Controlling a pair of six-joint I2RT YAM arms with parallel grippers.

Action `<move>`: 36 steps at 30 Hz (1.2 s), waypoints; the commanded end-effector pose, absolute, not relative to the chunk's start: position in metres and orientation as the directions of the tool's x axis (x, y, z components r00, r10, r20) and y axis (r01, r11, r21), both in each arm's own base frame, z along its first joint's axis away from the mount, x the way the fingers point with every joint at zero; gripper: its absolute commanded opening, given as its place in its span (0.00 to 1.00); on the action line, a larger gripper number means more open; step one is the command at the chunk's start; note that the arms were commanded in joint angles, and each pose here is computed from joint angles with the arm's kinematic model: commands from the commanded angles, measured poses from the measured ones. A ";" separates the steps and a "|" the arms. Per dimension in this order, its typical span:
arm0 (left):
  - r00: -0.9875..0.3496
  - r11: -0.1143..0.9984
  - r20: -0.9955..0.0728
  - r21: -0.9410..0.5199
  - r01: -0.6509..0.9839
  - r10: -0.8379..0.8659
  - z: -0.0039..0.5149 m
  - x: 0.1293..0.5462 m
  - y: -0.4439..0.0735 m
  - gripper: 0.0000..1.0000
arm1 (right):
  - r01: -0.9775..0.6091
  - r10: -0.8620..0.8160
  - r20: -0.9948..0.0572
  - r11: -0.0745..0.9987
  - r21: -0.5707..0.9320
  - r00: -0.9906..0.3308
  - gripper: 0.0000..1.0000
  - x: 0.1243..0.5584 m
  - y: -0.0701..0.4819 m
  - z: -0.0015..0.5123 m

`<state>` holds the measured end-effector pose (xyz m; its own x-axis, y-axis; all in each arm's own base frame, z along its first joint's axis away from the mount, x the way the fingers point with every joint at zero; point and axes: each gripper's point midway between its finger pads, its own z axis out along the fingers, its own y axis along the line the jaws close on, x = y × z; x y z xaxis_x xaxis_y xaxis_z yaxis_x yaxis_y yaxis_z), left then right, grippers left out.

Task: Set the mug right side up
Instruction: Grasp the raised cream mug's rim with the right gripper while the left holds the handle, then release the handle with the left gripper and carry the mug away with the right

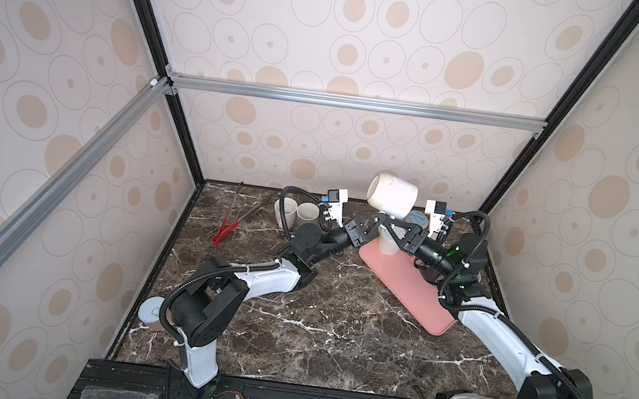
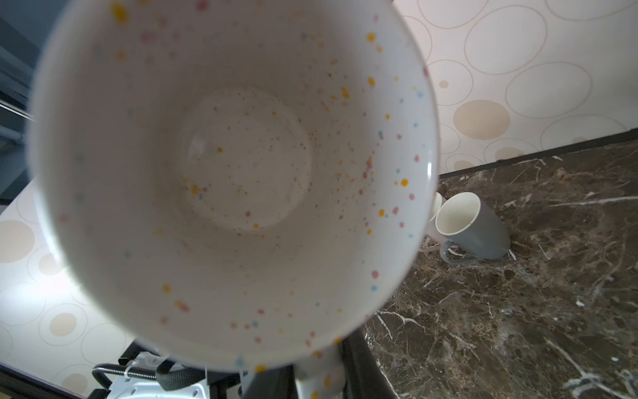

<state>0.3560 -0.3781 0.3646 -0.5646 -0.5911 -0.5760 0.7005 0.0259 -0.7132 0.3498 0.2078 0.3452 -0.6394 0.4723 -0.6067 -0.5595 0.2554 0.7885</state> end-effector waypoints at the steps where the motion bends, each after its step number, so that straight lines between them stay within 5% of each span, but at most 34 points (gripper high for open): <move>1: -0.469 -0.099 -0.563 -0.563 0.820 -0.681 0.440 0.324 -0.351 0.00 | -0.636 0.465 -0.634 0.179 0.751 -0.618 0.20 0.341 0.218 0.376; 7: -0.486 -0.131 -0.551 -0.560 0.818 -0.678 0.441 0.317 -0.346 0.00 | -0.673 0.471 -0.645 0.136 0.727 -0.602 0.27 0.338 0.223 0.393; 12: -0.504 -0.135 -0.552 -0.574 0.807 -0.665 0.439 0.314 -0.347 0.00 | -0.691 0.495 -0.634 0.089 0.717 -0.594 0.01 0.335 0.222 0.404; 19: -0.507 -0.110 -0.564 -0.590 0.800 -0.652 0.431 0.315 -0.346 0.00 | -0.686 0.498 -0.632 0.097 0.721 -0.593 0.00 0.336 0.222 0.405; 28: -0.476 -0.054 -0.586 -0.593 0.803 -0.655 0.423 0.314 -0.331 0.30 | -0.704 0.484 -0.657 0.112 0.701 -0.578 0.00 0.328 0.231 0.410; 36: -0.465 -0.013 -0.592 -0.609 0.793 -0.659 0.412 0.320 -0.313 0.41 | -0.696 0.483 -0.654 0.120 0.708 -0.582 0.00 0.327 0.240 0.402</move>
